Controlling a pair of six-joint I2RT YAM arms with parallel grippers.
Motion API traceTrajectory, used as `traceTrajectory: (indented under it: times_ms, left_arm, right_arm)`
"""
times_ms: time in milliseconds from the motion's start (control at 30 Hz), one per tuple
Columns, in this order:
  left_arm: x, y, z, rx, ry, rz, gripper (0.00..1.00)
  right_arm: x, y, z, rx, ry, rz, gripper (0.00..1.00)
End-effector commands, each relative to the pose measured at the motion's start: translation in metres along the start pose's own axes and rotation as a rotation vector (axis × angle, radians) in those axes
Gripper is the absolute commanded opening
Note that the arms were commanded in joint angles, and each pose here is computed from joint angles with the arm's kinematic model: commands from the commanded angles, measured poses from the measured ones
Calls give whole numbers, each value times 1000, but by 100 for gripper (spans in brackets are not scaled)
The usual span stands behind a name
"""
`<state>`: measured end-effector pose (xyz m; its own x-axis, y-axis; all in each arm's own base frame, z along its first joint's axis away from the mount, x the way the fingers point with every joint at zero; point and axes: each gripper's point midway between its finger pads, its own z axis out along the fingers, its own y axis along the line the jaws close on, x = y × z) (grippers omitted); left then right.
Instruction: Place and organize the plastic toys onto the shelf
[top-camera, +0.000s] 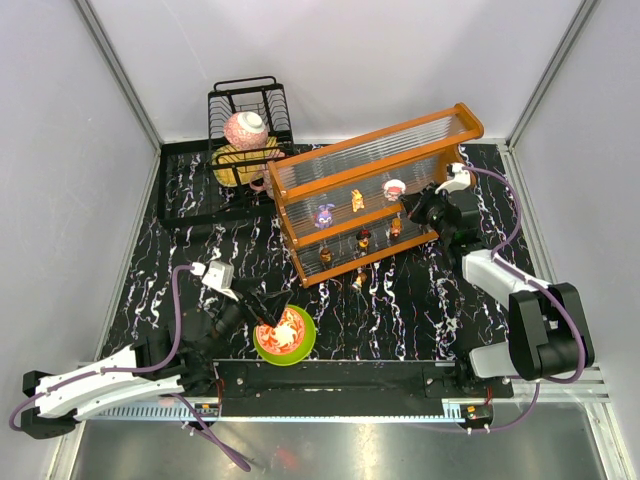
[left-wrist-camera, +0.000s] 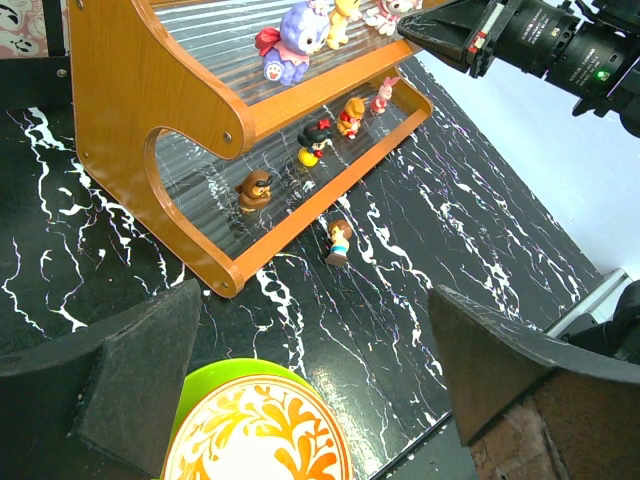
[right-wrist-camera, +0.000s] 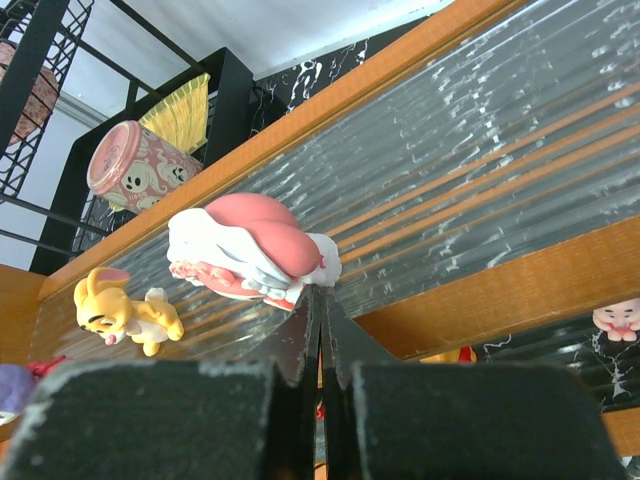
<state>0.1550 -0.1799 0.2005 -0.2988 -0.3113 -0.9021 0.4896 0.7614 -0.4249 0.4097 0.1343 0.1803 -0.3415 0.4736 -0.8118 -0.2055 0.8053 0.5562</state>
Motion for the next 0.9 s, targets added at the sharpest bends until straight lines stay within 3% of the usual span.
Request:
traceTrajectory:
  times_ms: [0,867]
  left_arm:
    - [-6,2,3,-13,-35,0,99]
    - [-5,5,1,-19,-35,-3,99]
  right_arm:
    - [-26,6,7,-8,-73,-28,0]
    - [-26,-2,13,9,-67,-27,0]
